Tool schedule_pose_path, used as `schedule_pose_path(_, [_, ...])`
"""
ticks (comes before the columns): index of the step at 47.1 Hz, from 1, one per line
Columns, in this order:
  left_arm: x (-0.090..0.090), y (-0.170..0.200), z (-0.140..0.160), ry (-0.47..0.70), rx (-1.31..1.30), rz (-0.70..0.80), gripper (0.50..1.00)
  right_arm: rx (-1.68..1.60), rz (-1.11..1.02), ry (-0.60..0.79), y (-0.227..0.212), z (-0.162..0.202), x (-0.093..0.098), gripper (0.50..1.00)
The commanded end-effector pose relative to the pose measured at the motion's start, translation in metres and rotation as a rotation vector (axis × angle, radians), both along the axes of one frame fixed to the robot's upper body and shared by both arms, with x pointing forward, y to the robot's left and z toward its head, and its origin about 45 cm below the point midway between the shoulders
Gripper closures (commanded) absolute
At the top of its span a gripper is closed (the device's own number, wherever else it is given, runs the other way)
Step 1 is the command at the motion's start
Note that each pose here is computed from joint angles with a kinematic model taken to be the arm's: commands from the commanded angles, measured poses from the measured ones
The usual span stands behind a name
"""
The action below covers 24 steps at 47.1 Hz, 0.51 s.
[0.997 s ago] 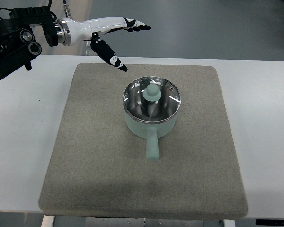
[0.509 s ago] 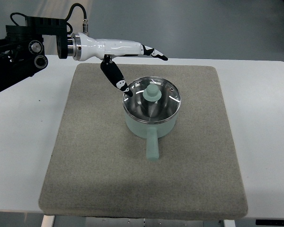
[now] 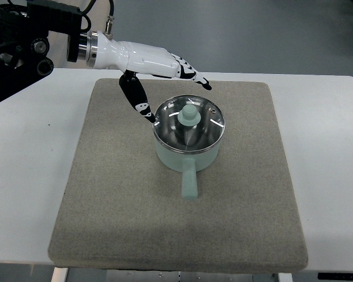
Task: Place lid left of pot with left hand
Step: 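Lower the left hand onto the lid, fingers around the green knob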
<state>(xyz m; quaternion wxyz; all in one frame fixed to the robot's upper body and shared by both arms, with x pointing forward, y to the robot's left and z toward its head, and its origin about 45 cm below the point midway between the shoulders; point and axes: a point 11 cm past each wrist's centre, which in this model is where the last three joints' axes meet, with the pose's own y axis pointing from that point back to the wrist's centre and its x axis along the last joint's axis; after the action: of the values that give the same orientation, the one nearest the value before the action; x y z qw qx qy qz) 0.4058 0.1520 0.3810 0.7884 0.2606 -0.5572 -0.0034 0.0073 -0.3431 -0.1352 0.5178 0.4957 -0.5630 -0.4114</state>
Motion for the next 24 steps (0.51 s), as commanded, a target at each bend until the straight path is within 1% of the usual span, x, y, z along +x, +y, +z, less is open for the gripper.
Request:
schedule_pose_path(1, [0.0,0.002,-0.007,-0.021,0.058,-0.017,0.504,0.0,0.0,0.0,0.0,0.0,0.0,0.579])
schedule_pose_path(14, [0.013,0.007,0.0,-0.09,0.156,0.001,0.506,0.0,0.0,0.0,0.0,0.0,0.0,0.577])
schedule_pose_path(24, [0.015,0.002,-0.006,-0.129,0.218,-0.019,0.51,0.0,0.0,0.0,0.0,0.0,0.0,0.579])
